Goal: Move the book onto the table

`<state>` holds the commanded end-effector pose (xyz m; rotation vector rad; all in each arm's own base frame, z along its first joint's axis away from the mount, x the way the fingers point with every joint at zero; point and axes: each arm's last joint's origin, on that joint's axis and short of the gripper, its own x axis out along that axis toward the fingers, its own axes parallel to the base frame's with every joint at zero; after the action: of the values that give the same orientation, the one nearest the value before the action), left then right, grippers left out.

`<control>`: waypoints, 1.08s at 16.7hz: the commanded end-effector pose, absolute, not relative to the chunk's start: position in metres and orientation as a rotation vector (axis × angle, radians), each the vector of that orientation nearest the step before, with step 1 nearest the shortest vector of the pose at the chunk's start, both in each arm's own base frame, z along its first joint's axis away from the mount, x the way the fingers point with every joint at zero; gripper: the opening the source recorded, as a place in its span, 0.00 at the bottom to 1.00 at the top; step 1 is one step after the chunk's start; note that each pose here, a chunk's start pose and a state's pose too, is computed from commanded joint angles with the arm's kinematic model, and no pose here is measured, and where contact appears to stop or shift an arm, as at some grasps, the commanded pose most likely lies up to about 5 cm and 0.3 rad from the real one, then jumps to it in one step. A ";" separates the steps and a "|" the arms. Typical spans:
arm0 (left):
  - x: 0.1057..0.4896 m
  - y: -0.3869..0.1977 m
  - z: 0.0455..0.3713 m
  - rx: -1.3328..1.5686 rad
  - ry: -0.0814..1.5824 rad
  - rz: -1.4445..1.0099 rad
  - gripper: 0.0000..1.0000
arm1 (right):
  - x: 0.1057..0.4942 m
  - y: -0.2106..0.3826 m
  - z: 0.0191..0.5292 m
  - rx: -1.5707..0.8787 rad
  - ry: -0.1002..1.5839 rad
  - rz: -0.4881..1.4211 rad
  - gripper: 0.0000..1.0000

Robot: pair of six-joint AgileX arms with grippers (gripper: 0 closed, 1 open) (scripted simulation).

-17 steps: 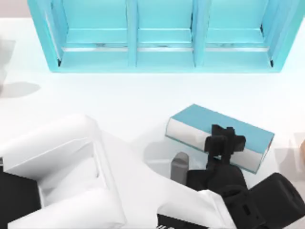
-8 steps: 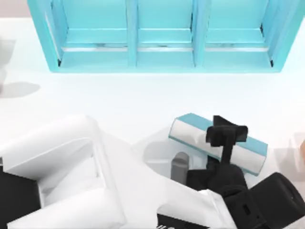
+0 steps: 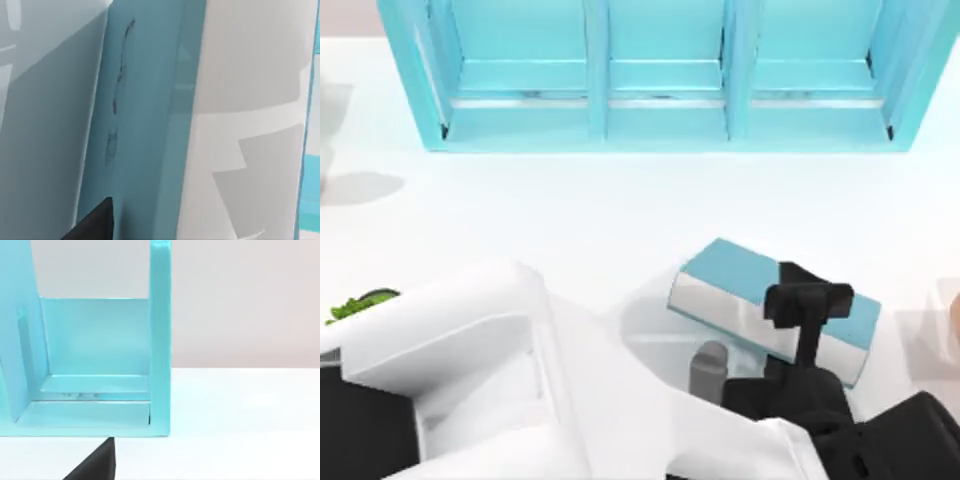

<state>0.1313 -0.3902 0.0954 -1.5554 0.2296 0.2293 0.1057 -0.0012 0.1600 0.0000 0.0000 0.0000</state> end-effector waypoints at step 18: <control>-0.001 -0.379 0.110 -1.545 0.198 0.227 1.00 | 0.106 -0.001 0.160 0.000 0.000 0.000 1.00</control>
<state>-0.0006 -0.3795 0.1097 -1.5454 0.1978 0.2266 0.1057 -0.0012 0.1600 0.0000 0.0000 0.0000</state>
